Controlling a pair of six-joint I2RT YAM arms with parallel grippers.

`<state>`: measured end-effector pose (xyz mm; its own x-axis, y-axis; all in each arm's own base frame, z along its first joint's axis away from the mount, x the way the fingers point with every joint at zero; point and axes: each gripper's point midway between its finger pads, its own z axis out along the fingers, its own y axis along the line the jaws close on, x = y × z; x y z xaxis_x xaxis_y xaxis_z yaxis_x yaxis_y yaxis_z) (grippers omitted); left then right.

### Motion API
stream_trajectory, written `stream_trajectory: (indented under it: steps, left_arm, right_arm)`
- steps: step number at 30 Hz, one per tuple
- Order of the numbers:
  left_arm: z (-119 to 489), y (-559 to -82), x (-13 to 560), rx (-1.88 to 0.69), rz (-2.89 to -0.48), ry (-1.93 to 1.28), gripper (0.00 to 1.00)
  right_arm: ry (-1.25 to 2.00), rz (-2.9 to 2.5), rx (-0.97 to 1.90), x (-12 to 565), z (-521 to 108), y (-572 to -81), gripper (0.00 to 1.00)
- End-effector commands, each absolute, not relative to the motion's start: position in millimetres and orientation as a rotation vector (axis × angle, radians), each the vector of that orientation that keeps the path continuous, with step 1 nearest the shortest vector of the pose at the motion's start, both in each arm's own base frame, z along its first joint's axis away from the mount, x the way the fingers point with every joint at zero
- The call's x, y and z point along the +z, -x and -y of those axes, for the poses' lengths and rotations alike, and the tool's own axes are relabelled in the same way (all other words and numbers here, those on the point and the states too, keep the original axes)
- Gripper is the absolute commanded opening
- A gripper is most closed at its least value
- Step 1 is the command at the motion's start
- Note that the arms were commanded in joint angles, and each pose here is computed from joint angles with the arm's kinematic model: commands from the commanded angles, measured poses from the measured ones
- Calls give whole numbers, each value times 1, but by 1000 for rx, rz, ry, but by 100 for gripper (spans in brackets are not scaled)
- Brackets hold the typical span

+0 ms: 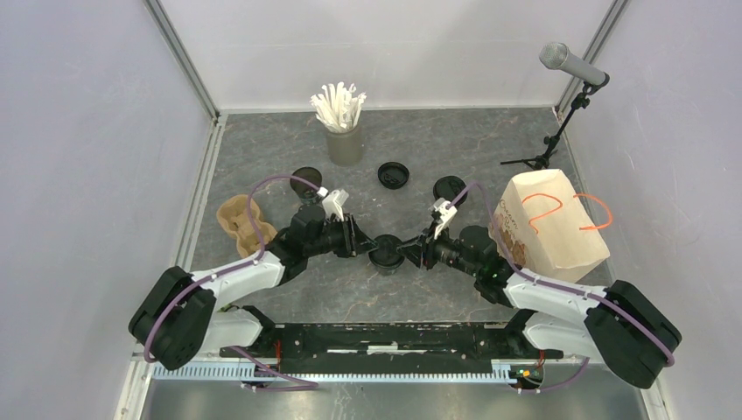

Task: Pack the takeout coffee

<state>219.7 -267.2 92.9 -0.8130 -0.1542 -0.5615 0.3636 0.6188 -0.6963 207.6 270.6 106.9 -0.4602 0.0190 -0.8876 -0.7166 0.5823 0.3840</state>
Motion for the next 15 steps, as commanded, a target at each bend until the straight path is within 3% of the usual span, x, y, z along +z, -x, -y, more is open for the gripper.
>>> stream_trajectory:
  steps: [1,5,11,15]
  left_arm:
    - [234,-191,23,-908,-2528,-169,39]
    - [247,-200,44,-970,-2477,-203,41]
    - [266,-196,61,-1128,-2438,-239,57]
    - [263,-196,55,-1111,-2449,-232,57]
  right_arm:
    - [648,-2237,851,20,-236,-167,33]
    - [626,-2141,871,60,-249,-184,36]
    - [637,-2080,866,90,-258,-197,39]
    - [641,-2049,854,106,-261,-206,45]
